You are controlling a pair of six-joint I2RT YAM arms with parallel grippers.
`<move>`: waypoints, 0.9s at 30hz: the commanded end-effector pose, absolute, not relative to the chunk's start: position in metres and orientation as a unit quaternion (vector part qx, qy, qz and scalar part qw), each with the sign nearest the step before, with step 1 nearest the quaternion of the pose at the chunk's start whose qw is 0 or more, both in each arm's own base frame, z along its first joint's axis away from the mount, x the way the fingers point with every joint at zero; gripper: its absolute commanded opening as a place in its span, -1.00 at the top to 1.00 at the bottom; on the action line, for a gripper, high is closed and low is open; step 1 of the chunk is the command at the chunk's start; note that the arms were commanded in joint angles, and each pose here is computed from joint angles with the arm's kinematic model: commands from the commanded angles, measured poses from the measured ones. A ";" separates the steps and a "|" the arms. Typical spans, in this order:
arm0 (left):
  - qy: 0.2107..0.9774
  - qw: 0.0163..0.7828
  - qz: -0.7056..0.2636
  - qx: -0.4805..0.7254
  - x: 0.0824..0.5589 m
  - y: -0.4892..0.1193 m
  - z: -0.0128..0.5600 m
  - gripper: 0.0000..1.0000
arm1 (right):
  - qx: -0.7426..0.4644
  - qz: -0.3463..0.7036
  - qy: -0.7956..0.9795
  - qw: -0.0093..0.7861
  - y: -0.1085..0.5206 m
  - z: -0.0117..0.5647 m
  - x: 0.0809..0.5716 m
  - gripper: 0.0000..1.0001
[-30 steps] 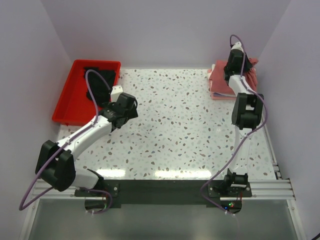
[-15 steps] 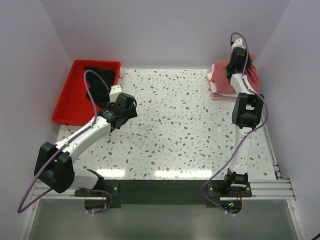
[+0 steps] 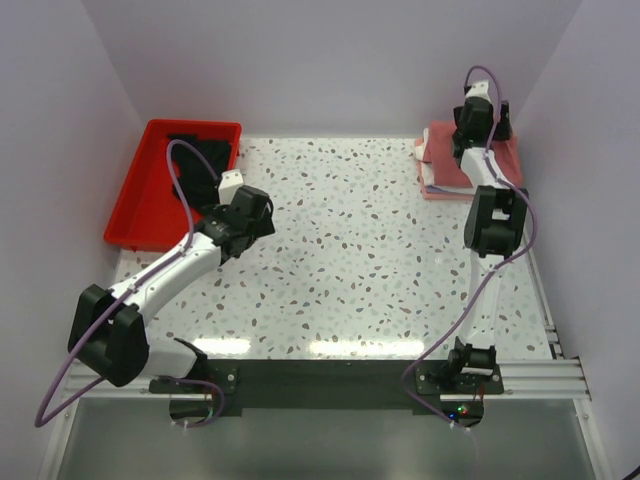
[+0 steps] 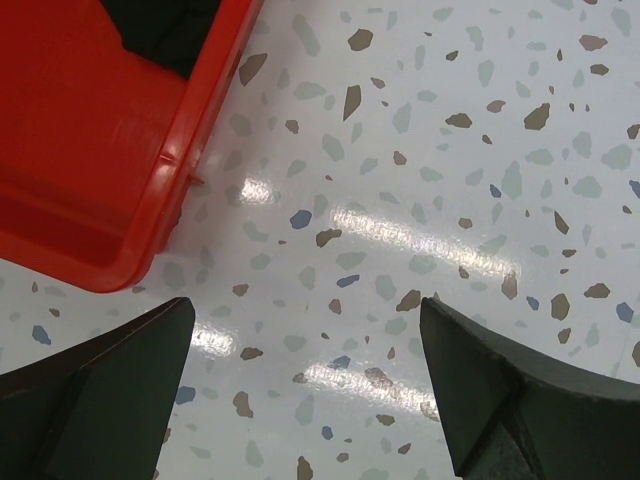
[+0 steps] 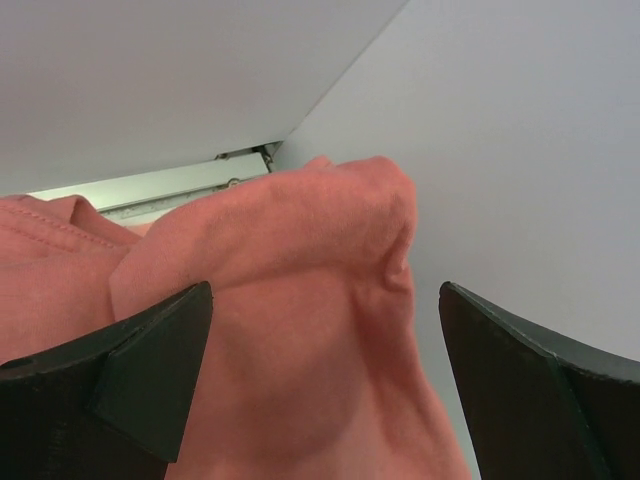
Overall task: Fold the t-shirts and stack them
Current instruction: Neatly place the folded tshirt to the corner
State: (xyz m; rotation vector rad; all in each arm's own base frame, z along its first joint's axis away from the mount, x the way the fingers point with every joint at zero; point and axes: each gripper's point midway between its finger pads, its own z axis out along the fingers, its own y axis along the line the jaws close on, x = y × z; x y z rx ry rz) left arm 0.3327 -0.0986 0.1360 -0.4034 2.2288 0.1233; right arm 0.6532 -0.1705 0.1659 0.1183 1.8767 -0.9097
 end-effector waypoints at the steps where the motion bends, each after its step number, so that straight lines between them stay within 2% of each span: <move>1: 0.876 0.447 0.029 -0.180 0.336 -0.098 0.152 -1.00 | 0.079 -0.339 0.757 0.553 -0.156 0.216 0.648 -0.98; 12: 0.872 0.456 0.000 -0.175 0.328 -0.101 0.154 -1.00 | 0.050 -0.365 0.727 0.580 -0.087 0.257 0.625 -0.98; 19: 0.863 0.471 -0.012 -0.182 0.316 -0.094 0.162 -1.00 | 0.034 -0.372 0.702 0.606 -0.035 0.312 0.597 -0.98; 23: 0.854 0.484 -0.029 -0.187 0.306 -0.090 0.168 -1.00 | 0.093 -0.299 0.699 0.642 -0.015 0.343 0.562 -0.98; 24: 0.849 0.491 -0.038 -0.189 0.304 -0.090 0.173 -1.00 | 0.102 -0.282 0.711 0.637 -0.014 0.331 0.553 -0.98; 25: 0.848 0.493 -0.044 -0.189 0.302 -0.090 0.174 -1.00 | 0.127 -0.256 0.702 0.653 -0.017 0.354 0.530 -0.98; 26: 0.847 0.494 -0.048 -0.188 0.301 -0.090 0.175 -1.00 | 0.145 -0.203 0.700 0.669 -0.007 0.354 0.525 -0.98; 27: 0.845 0.497 -0.053 -0.188 0.299 -0.090 0.179 -1.00 | 0.133 -0.183 0.718 0.658 -0.001 0.331 0.515 -0.98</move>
